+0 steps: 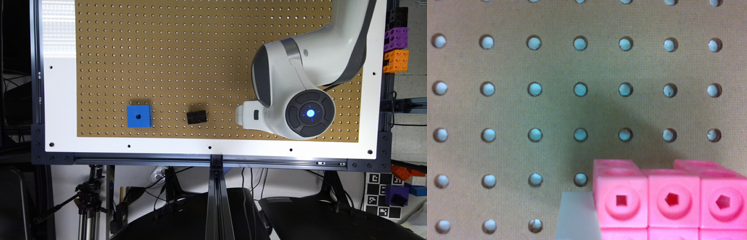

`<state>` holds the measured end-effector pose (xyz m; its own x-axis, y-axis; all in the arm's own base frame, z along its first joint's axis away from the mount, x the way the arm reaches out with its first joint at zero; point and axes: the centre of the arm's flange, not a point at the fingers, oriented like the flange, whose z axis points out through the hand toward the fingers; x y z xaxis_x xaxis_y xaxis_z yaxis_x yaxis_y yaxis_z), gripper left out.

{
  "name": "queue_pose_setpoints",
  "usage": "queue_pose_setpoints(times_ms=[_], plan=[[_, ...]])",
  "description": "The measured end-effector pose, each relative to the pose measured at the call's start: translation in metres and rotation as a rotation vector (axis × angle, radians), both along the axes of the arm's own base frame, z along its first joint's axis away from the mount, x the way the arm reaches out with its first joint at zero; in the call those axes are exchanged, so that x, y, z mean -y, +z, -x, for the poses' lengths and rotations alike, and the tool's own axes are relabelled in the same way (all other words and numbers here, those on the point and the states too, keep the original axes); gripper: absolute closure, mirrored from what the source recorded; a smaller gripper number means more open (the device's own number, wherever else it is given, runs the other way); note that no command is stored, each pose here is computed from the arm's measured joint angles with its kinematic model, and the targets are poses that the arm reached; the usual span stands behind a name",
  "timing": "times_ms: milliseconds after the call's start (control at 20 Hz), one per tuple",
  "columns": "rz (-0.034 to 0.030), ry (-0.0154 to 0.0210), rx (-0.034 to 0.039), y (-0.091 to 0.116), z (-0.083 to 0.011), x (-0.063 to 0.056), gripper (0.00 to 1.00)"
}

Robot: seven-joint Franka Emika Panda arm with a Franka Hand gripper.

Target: Pick up pink block.

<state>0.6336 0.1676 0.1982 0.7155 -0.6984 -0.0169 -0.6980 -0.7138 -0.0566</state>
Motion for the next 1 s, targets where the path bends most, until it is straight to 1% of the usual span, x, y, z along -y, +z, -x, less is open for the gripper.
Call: queue_pose_setpoints(times_ms=[100,150,250,300,350,400,450,550,700,750,850,1000], plan=[[0.0001,0.0002,0.002,0.004,-0.0004,0.0,1.0],[0.0007,0.0005,0.0031,0.01,-0.0008,0.0,1.0],[0.003,0.0016,0.0015,0.022,-0.001,0.0,1.0],[0.0045,0.0021,-0.0004,0.027,-0.0008,0.0,1.0],[0.0051,0.0025,0.0018,0.035,-0.0011,0.0,1.0],[0.0063,0.003,0.002,0.042,-0.0011,0.0,1.0],[0.008,0.0037,0.0012,0.052,-0.0007,0.0,1.0],[0.0105,0.0046,-0.0011,0.063,0.0001,0.001,1.0],[0.0117,0.0049,-0.0034,0.066,0.0006,0.001,1.0],[0.0115,0.0049,-0.0024,0.066,0.0005,0.001,1.0],[0.0111,0.0051,0.003,0.073,0.0003,0.001,1.0],[0.0132,0.0059,0.004,0.087,0.0015,0.001,1.0]])
